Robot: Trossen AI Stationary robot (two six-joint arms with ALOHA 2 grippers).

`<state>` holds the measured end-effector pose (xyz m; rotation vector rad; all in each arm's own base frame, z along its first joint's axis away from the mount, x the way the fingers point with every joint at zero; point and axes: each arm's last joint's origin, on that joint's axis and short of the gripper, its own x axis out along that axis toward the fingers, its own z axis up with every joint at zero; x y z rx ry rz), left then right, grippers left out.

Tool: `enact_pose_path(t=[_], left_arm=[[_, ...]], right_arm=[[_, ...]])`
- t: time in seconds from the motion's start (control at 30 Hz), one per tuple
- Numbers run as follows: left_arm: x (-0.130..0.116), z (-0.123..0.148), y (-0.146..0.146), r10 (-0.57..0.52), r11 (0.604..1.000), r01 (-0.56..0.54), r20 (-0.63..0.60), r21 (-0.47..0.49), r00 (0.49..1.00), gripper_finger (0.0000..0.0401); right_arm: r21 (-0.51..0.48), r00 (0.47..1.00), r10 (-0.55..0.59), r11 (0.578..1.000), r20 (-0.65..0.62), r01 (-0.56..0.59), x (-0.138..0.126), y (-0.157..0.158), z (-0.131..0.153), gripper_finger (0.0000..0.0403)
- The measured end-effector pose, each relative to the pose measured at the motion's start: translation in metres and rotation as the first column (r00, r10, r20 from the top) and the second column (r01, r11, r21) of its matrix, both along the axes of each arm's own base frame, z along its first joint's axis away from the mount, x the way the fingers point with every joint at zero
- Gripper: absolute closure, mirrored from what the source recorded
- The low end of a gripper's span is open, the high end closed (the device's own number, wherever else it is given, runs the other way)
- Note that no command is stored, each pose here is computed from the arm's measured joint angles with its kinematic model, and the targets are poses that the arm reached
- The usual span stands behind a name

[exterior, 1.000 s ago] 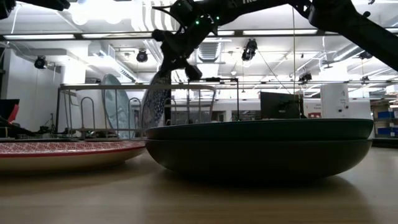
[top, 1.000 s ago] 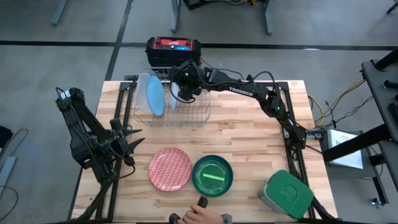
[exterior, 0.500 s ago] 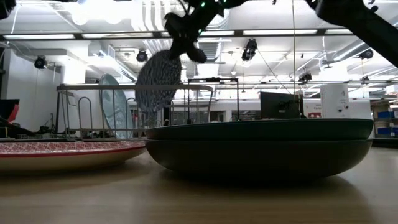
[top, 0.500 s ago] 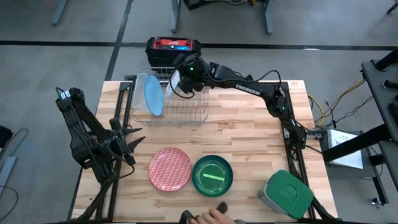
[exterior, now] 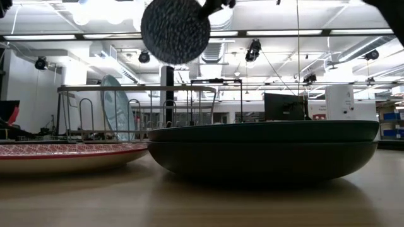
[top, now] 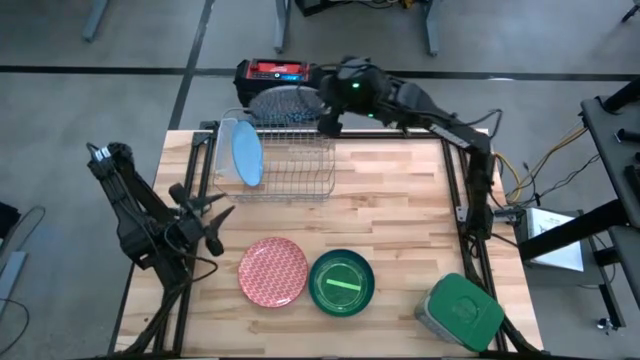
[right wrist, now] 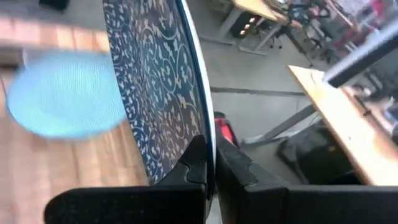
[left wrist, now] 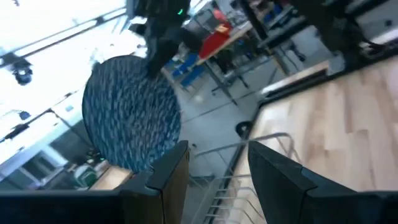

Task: Sort dishes
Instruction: Put the blue patterned plate into the dish rack

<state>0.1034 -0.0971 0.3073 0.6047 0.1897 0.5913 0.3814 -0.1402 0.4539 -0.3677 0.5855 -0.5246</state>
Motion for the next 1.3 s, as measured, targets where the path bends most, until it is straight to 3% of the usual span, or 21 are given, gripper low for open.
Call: enact_pose_path(t=[0.1,0.3,0.53,0.7,0.8,0.9,1.03,1.17,1.23,1.3], left_arm=[[0.004,0.001,0.008,0.061,0.998,-0.061,0.000,0.000,0.998,0.0245],[0.008,0.003,0.018,0.129,0.991,-0.129,0.013,-0.018,0.992,0.0245],[0.010,0.009,0.014,0.120,0.993,-0.120,-0.018,-0.004,0.993,0.0245],[0.023,0.022,-0.002,0.103,0.993,-0.106,-0.051,-0.057,0.993,0.0245],[0.037,0.035,-0.016,0.033,0.990,-0.055,-0.169,-0.128,0.985,0.0245],[0.045,0.055,-0.026,-0.110,0.972,0.049,-0.265,-0.228,0.958,0.0245],[0.049,0.092,-0.030,-0.249,0.934,0.175,-0.217,-0.310,0.944,0.0245],[0.048,0.114,-0.026,-0.441,0.861,0.356,-0.182,-0.363,0.879,0.0245],[0.049,0.115,-0.021,-0.475,0.836,0.392,-0.149,-0.385,0.867,0.0245],[0.049,0.109,-0.012,-0.433,0.851,0.355,-0.135,-0.388,0.891,0.0245]], right_arm=[[0.080,0.997,0.030,0.996,0.069,-0.036,-0.010,0.018,0.010,0.0403],[0.169,0.992,0.089,0.980,0.088,-0.103,-0.024,0.075,0.007,0.0403],[0.131,0.990,-0.119,0.985,0.077,0.108,-0.061,0.132,-0.018,0.0403],[0.213,0.963,-0.211,0.962,0.168,0.173,-0.098,0.159,-0.035,0.0403],[0.253,0.949,-0.228,0.952,0.219,0.171,-0.111,0.170,-0.052,0.0403],[0.284,0.933,-0.206,0.951,0.296,0.120,-0.118,0.178,-0.065,0.0403],[0.294,0.896,-0.152,0.955,0.418,0.024,-0.123,0.190,-0.081,0.0403],[0.262,0.852,-0.073,0.962,0.518,-0.077,-0.125,0.206,-0.102,0.0403],[0.242,0.821,-0.038,0.962,0.570,-0.123,-0.126,0.213,-0.110,0.0403],[0.237,0.781,-0.024,0.958,0.625,-0.161,-0.125,0.218,-0.116,0.0403]])
